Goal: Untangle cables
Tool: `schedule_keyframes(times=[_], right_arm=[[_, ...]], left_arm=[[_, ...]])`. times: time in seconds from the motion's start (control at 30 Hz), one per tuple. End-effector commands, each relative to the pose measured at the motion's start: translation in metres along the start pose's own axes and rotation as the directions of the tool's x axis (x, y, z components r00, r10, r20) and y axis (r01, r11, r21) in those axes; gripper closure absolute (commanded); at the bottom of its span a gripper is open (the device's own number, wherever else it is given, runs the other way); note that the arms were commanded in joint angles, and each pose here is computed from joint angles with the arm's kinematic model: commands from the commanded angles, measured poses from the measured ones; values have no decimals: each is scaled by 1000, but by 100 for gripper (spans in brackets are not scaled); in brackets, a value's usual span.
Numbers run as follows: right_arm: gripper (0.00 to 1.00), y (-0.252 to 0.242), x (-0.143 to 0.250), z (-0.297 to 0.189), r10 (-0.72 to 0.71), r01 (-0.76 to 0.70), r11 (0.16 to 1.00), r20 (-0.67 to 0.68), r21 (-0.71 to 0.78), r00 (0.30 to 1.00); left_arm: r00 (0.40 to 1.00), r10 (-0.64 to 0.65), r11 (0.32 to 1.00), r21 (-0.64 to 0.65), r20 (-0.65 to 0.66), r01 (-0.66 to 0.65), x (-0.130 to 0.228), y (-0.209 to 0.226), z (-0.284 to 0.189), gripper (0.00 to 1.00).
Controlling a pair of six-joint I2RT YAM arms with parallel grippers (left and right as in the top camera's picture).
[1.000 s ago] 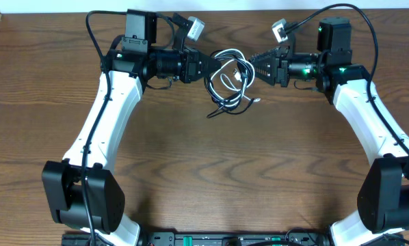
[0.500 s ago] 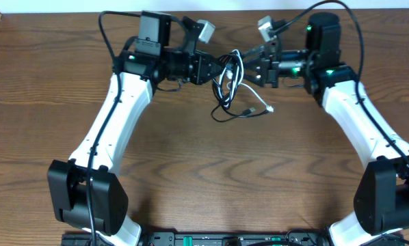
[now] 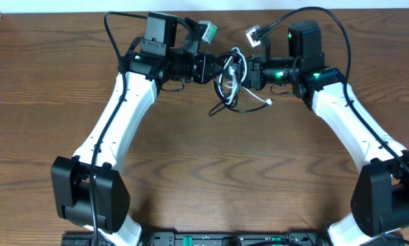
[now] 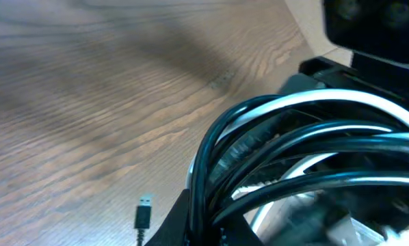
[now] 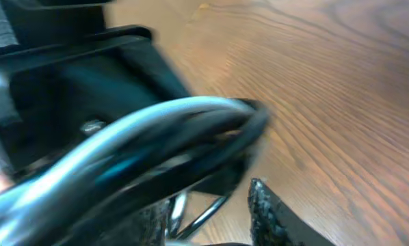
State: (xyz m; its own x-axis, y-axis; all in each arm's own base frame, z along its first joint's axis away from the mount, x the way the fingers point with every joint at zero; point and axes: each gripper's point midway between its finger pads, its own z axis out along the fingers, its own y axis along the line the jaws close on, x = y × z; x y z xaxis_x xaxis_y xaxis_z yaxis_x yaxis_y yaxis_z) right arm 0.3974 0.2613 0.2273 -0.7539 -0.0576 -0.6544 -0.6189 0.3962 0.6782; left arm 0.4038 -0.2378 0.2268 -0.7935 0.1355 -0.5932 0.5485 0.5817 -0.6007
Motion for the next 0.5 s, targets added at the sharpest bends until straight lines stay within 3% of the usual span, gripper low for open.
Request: schedule_keyframes(times=[0.0,0.47], right_arm=[[71,-21,-5,2,45,-49,990,39,130,998],[73,-19,-37,0,6,-29,989,157,142,988]], left_arm=[[1000,-2,999,39,3,2,-4,-11,-1,93],[999,-32,998,51,-9,32,-1,-17,3,93]])
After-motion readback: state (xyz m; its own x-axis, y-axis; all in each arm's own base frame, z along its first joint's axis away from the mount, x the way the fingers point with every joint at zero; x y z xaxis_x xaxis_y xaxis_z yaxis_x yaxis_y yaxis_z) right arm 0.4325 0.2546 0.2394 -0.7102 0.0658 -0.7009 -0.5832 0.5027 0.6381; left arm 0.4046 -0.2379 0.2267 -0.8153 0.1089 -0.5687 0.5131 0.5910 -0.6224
